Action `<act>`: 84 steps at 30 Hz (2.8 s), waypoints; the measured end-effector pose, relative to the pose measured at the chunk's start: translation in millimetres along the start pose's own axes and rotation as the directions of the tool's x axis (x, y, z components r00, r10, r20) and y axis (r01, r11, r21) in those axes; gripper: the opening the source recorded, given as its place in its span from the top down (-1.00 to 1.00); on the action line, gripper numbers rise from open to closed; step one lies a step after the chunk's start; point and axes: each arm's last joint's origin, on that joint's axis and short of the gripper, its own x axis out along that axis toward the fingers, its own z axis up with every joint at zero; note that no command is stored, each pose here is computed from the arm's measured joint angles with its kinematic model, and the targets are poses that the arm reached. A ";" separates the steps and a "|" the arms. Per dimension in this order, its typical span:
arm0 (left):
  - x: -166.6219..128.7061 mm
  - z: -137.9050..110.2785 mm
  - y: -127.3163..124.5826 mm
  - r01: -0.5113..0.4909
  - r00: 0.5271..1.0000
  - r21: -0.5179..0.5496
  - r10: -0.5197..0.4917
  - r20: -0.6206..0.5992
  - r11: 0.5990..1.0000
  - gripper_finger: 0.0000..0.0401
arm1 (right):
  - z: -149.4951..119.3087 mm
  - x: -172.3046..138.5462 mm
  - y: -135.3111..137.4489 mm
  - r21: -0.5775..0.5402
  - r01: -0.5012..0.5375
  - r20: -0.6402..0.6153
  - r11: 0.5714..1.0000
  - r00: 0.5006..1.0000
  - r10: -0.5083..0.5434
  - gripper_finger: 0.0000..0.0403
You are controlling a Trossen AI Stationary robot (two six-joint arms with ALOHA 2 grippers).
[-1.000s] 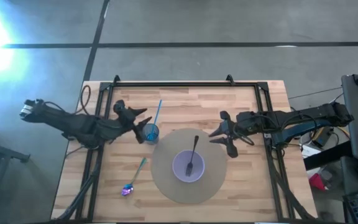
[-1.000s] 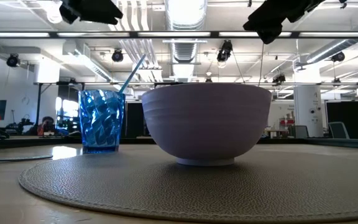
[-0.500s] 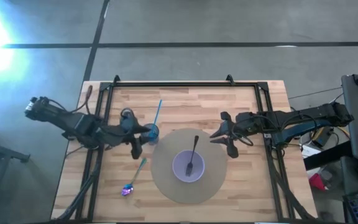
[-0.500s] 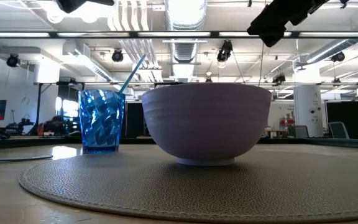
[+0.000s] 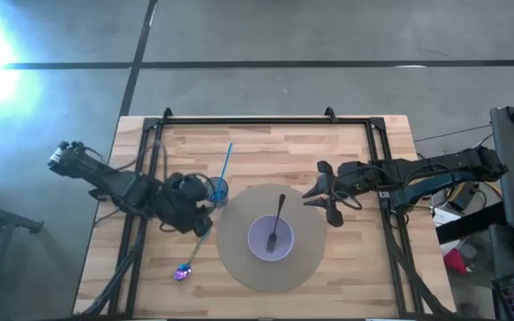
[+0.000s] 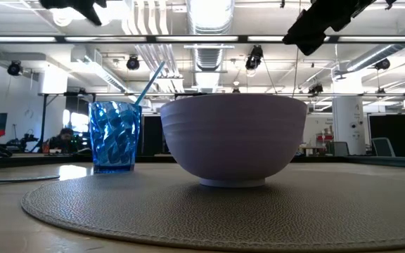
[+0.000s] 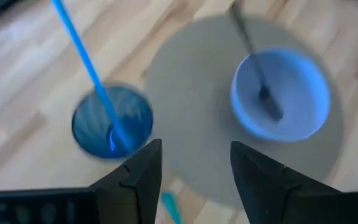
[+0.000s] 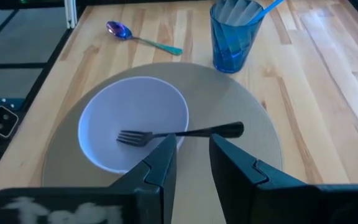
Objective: Pick & Place Utensil
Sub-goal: Put the blue spoon into the violet bowl
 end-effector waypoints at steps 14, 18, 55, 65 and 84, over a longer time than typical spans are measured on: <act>42.2 -51.0 -38.4 -0.130 0.945 -0.115 0.088 -0.317 0.985 0.10 | -2.0 0.0 -0.3 -0.026 0.002 -0.020 1.000 1.000 -0.003 0.65; 44.3 -63.3 -46.1 -0.150 0.933 -0.132 0.096 -0.348 0.980 0.10 | -3.2 -0.1 -0.4 -0.025 0.004 -0.033 1.000 0.999 -0.005 0.64; 116.7 -160.3 -31.9 -0.311 0.852 -0.283 0.135 -0.505 0.907 0.12 | -3.4 -0.1 -0.4 -0.017 0.004 -0.035 1.000 0.999 -0.005 0.60; 127.9 -163.3 -33.3 -0.335 0.841 -0.278 0.153 -0.519 0.900 0.40 | -3.3 -0.1 -0.4 -0.014 0.004 -0.034 1.000 0.999 -0.005 0.56; 130.7 -166.3 -33.1 -0.340 0.822 -0.251 0.156 -0.548 0.906 0.68 | -3.1 0.0 -0.3 -0.014 0.004 -0.032 1.000 0.999 -0.004 0.60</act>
